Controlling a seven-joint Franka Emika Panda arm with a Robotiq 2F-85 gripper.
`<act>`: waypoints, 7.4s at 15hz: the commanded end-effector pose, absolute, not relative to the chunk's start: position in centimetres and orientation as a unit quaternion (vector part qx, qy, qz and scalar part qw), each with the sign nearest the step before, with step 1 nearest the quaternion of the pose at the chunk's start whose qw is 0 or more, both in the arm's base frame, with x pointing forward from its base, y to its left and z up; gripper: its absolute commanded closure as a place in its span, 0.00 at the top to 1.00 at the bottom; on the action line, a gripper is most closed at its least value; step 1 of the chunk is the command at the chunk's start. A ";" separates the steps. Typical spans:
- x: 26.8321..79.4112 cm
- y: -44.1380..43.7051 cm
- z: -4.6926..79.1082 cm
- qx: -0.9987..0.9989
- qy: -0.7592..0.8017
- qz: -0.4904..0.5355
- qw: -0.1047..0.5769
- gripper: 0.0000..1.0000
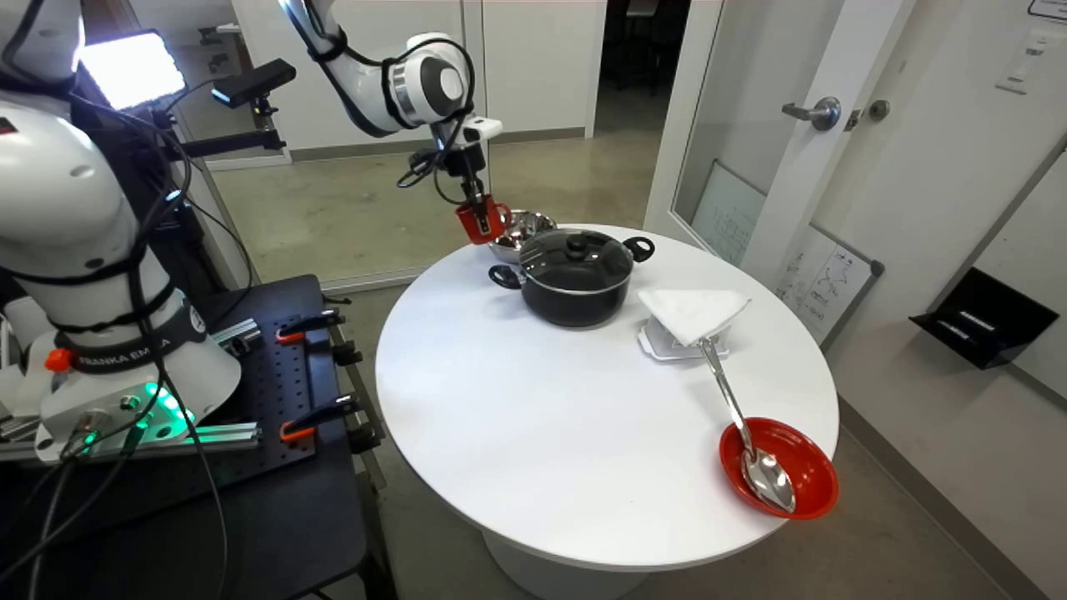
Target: Pour the contents from the orange cup into the silver bowl
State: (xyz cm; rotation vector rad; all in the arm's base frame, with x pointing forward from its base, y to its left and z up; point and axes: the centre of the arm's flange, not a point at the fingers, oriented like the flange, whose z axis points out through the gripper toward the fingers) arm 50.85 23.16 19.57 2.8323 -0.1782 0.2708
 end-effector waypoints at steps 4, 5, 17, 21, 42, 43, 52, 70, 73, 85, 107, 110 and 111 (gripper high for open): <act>54.6 25.3 20.2 0.981 0.017 0.122 0.152 0.02; 54.7 26.2 20.1 0.979 0.029 0.128 0.155 0.02; 58.6 31.0 19.4 0.956 0.113 0.213 0.168 0.02; 58.8 30.8 15.7 0.942 0.154 0.220 0.200 0.02; 57.3 33.7 13.5 0.835 0.273 0.376 0.295 0.02; 57.2 33.7 13.3 0.830 0.273 0.383 0.300 0.02; 55.4 33.5 11.9 0.793 0.272 0.419 0.348 0.02; 51.9 34.6 11.6 0.717 0.284 0.499 0.396 0.02; 51.8 34.3 11.5 0.699 0.289 0.509 0.411 0.02; 48.4 34.5 10.2 0.638 0.316 0.552 0.434 0.02; 46.9 35.5 9.8 0.648 0.333 0.538 0.423 0.07; 46.9 35.5 9.8 0.648 0.333 0.538 0.423 0.07; 46.9 35.5 9.8 0.648 0.333 0.538 0.423 0.07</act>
